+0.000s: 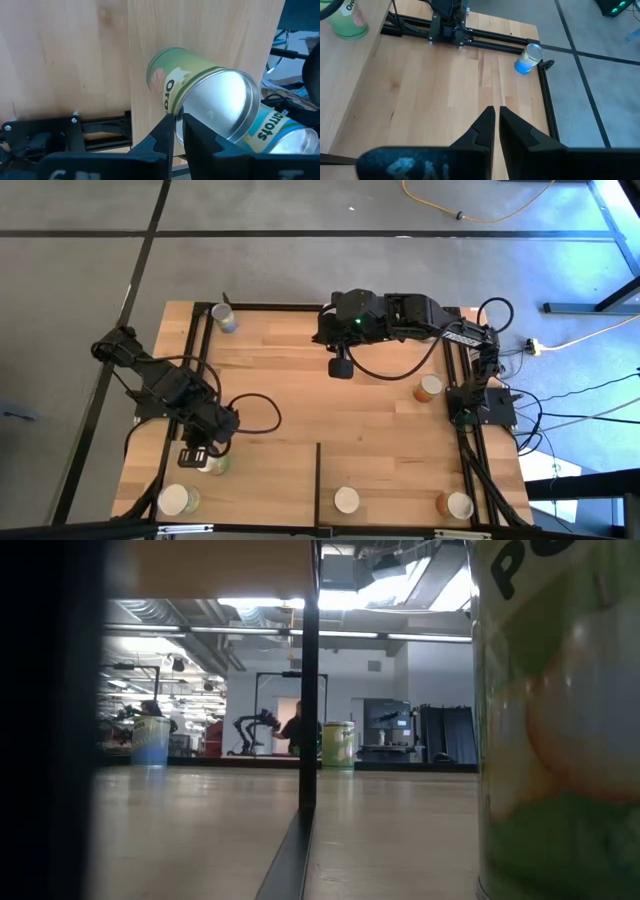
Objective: Pick and place cans onto a shelf
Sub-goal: Put the bottom canned oranges on the shelf
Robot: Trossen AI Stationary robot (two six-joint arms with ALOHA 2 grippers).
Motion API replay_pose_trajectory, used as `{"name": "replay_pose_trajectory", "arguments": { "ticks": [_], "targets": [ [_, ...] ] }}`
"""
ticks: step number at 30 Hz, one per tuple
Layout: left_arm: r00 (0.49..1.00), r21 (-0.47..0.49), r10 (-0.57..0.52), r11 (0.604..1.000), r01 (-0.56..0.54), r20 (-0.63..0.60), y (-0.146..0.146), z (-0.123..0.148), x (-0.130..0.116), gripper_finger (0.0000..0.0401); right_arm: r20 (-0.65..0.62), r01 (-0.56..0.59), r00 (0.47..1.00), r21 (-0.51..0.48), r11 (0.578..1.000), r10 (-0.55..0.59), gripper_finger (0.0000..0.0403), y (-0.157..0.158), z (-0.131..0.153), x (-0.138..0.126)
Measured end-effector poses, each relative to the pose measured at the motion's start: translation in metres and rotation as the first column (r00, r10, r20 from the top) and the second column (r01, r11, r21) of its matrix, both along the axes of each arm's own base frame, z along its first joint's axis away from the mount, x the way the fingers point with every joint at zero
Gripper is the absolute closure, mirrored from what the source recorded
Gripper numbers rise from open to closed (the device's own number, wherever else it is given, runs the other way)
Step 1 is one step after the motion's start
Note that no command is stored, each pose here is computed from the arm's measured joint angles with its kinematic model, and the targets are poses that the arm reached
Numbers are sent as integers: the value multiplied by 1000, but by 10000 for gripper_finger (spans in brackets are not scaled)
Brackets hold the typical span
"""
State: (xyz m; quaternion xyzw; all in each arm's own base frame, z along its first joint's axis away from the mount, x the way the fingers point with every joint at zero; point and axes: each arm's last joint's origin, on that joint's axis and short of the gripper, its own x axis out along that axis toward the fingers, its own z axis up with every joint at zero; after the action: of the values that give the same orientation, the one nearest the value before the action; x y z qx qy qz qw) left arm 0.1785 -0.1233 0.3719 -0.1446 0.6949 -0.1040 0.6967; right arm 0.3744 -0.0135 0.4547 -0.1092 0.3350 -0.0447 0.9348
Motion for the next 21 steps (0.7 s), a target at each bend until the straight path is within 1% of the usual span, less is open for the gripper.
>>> {"name": "replay_pose_trajectory", "arguments": {
  "ticks": [4, 8, 12, 15, 18, 21],
  "targets": [
    [1000, -7, -3, 1000, 3, -1, 0, 1, 0, 370, 0, 0, 1000, 0, 1000, 0, 374, 0, 0, 0],
    [999, -28, -2, 1000, 3, 32, 1, 12, -1, 368, 1, 1, 1000, 0, 1000, -1, 374, 0, 0, 0],
    [992, -32, 11, 999, -7, 123, 3, 32, -3, 371, 1, 1, 1000, 0, 1000, -1, 374, 0, 0, 0],
    [977, -36, 21, 999, -14, 210, 4, 43, -2, 371, 1, 1, 1000, 0, 1000, -1, 374, 0, 0, 0],
    [958, -52, -12, 998, 29, 287, 1, 46, 4, 371, 1, 1, 1000, 0, 1000, -1, 374, 0, 0, 0],
    [959, -54, -45, 997, 62, 280, -2, 42, 8, 378, 1, 1, 1000, 0, 1000, -1, 374, 0, 0, 0]
  ]
}}
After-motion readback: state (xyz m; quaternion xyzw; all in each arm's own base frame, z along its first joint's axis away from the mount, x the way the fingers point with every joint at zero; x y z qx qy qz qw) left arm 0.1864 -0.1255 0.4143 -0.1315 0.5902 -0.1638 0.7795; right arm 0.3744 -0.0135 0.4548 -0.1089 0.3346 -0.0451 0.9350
